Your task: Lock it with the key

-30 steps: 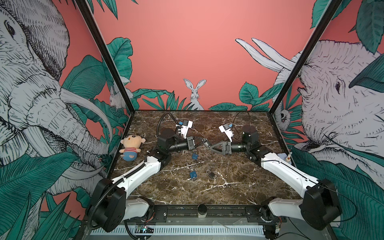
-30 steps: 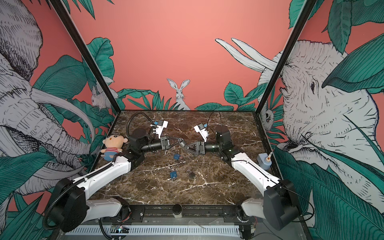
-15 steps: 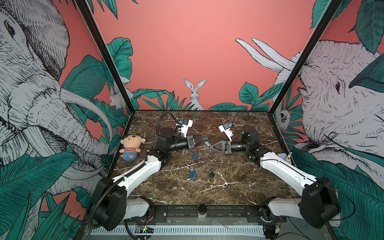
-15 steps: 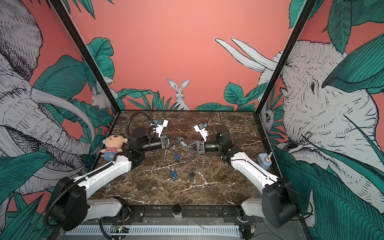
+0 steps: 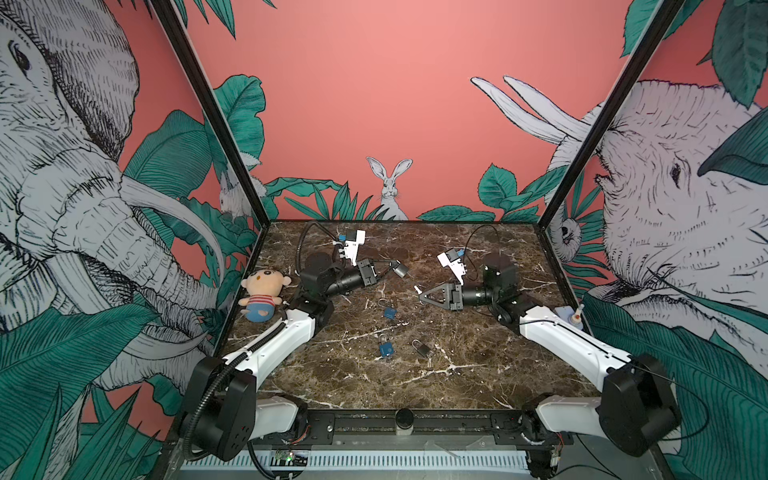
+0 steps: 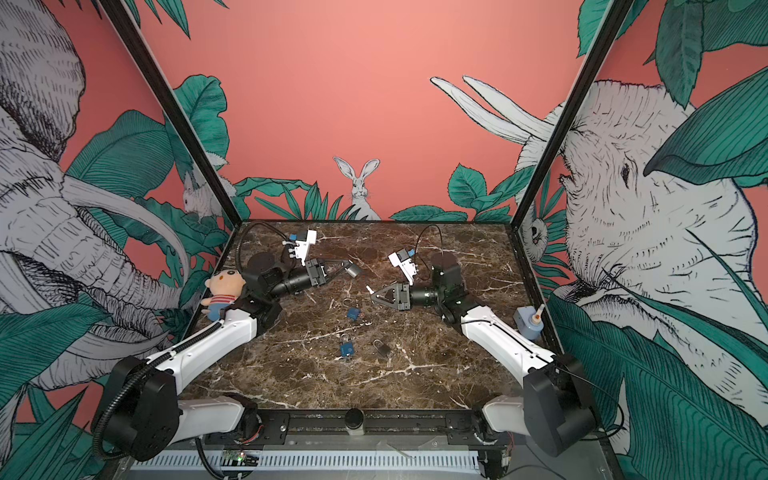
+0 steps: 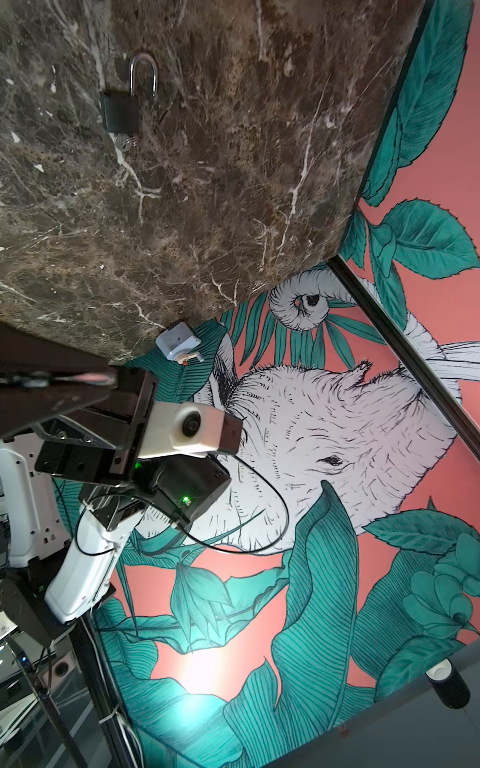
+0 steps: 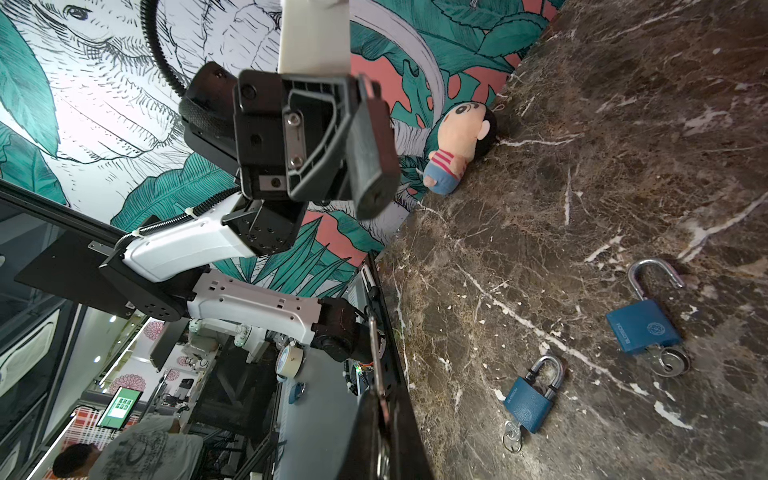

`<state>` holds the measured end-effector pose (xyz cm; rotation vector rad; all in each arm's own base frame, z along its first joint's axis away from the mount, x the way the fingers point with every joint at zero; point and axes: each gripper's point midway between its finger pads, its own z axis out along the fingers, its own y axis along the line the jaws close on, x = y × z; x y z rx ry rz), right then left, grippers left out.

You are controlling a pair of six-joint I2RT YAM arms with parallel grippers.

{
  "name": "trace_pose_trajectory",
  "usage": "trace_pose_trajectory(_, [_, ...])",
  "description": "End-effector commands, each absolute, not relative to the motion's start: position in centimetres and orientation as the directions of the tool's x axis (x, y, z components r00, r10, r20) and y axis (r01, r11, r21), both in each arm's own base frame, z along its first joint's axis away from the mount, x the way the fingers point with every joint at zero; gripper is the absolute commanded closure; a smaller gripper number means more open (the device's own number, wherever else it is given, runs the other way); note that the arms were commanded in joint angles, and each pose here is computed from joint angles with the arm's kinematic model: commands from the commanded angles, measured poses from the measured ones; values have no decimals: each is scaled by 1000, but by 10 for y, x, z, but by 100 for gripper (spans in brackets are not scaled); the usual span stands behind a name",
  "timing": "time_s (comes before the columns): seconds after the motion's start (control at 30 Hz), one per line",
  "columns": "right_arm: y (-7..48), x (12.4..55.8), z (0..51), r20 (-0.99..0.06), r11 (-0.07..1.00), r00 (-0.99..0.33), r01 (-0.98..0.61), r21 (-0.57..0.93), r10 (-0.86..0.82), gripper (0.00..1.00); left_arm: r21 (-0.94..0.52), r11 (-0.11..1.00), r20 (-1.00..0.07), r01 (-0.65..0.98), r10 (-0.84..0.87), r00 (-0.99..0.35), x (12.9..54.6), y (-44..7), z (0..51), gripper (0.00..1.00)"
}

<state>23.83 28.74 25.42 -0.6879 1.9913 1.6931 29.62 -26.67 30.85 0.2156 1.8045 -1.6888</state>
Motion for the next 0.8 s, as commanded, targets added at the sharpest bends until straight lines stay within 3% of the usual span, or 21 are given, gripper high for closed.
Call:
trace_pose_trajectory(0.0, [280,238,260,-649,131,-758,-651,748,-66,100,-800,164,-597,577,-301,-744,294,-265,321,100])
trace_pose_trajectory(0.2, [246,259,233,-633,332,-774,-593,733,15,100,-758,328,-632,564,-159,-758,296,-270,281,100])
trace_pose_trajectory(0.53, [179,282,217,-635,540,-756,-471,697,160,100,-725,380,-579,575,116,-807,293,-346,214,100])
trace_pose_trajectory(0.77, [125,297,214,-605,598,-729,-340,726,320,100,-735,377,-528,563,202,-825,305,-401,181,100])
